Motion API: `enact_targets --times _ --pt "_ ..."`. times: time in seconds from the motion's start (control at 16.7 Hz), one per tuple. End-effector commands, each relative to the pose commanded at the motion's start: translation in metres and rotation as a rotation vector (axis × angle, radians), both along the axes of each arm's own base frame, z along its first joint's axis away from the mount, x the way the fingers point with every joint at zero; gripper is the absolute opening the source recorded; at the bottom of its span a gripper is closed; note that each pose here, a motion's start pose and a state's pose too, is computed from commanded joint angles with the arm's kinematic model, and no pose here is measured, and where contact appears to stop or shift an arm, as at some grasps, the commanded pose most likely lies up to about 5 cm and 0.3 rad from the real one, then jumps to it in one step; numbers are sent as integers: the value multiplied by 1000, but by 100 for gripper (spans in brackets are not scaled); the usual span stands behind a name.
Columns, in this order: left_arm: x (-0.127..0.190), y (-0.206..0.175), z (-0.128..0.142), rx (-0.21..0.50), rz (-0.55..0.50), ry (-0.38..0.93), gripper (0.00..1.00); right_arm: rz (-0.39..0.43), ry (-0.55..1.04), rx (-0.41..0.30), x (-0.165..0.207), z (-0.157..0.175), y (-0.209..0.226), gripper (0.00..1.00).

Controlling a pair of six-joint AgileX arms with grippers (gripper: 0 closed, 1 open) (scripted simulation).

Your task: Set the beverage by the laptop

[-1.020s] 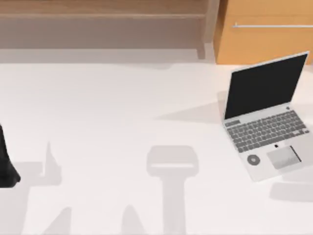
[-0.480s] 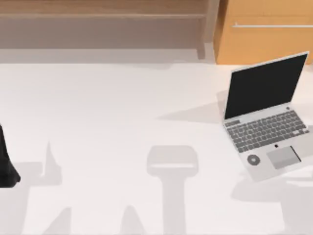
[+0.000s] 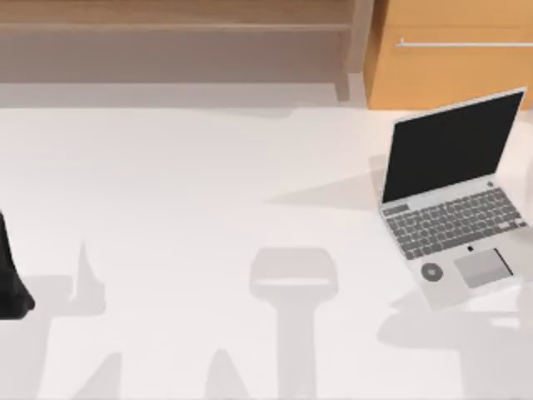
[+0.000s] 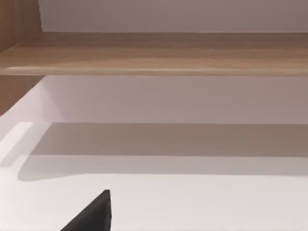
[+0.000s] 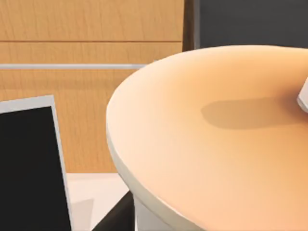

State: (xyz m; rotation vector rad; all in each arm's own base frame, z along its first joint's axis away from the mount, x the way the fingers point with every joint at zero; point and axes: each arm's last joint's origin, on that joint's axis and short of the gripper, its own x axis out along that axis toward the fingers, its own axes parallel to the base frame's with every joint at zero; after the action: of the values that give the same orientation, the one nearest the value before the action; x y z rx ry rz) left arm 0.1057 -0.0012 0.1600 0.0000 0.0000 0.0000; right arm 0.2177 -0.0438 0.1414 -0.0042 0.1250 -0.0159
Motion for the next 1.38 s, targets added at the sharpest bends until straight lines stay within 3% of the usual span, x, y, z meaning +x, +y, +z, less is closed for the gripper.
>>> enact_targets --times 1.38 --pt "0 0 0 0 0 0 100 -3 -83 -16 7 -13 -2 0"
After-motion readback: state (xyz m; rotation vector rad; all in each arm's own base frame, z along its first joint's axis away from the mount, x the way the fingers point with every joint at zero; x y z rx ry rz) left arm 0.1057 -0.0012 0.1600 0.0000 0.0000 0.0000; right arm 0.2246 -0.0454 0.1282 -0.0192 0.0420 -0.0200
